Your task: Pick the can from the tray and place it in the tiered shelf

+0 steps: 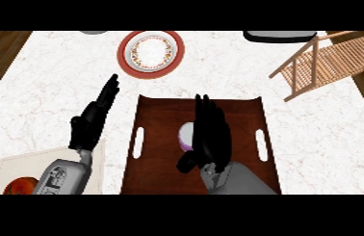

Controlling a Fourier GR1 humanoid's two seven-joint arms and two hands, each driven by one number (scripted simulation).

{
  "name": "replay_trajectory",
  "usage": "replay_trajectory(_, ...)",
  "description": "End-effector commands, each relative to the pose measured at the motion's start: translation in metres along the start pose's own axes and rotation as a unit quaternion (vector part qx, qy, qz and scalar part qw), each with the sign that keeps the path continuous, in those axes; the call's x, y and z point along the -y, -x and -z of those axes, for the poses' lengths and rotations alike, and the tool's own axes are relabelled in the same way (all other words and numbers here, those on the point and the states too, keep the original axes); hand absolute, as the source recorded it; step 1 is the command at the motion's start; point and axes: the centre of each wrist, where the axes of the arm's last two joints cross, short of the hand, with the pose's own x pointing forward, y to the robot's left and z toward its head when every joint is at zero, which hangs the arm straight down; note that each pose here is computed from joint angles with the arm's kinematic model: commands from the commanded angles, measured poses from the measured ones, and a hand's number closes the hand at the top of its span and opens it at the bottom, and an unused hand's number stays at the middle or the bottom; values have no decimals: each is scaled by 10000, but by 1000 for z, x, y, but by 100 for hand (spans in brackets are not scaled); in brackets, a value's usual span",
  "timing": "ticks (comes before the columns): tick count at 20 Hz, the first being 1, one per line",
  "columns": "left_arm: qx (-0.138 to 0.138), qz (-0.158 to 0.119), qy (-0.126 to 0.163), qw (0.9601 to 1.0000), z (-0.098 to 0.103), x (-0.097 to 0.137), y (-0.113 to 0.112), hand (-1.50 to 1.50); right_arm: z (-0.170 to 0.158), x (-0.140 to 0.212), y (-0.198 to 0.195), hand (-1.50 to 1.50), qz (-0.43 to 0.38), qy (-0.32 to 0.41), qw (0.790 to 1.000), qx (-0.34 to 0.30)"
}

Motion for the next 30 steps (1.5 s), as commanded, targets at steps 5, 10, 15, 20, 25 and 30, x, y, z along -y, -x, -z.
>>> replay_trajectory(5, 39, -24, 15, 10000, 7, 9, -4, 0, 2, -37, 6, -150, 105, -92, 9981, -596)
replay_trajectory(10, 17, 21, 32, 10000, 4, 5, -6, 0, -2, -33, 6, -150, 101, -206, 9977, -642)
replay_trajectory(15, -8, -73, -40, 10000, -4, 12, -1, 0, -1, -37, 2, 150, -202, -390, 9979, -466)
replay_trajectory(20, -14, 5, -55, 10000, 9, -7, -17, 0, -1, -43, 6, 150, -571, -145, 9980, -243)
replay_trajectory(25, -19, 36, -42, 10000, -6, 7, -11, 0, 5, -6, 37, 150, -455, -68, 9984, 323)
replay_trajectory(30, -66, -9, -206, 9998, -9, -13, 4, 0, -9, 25, 126, 150, -551, -846, 9750, 1978)
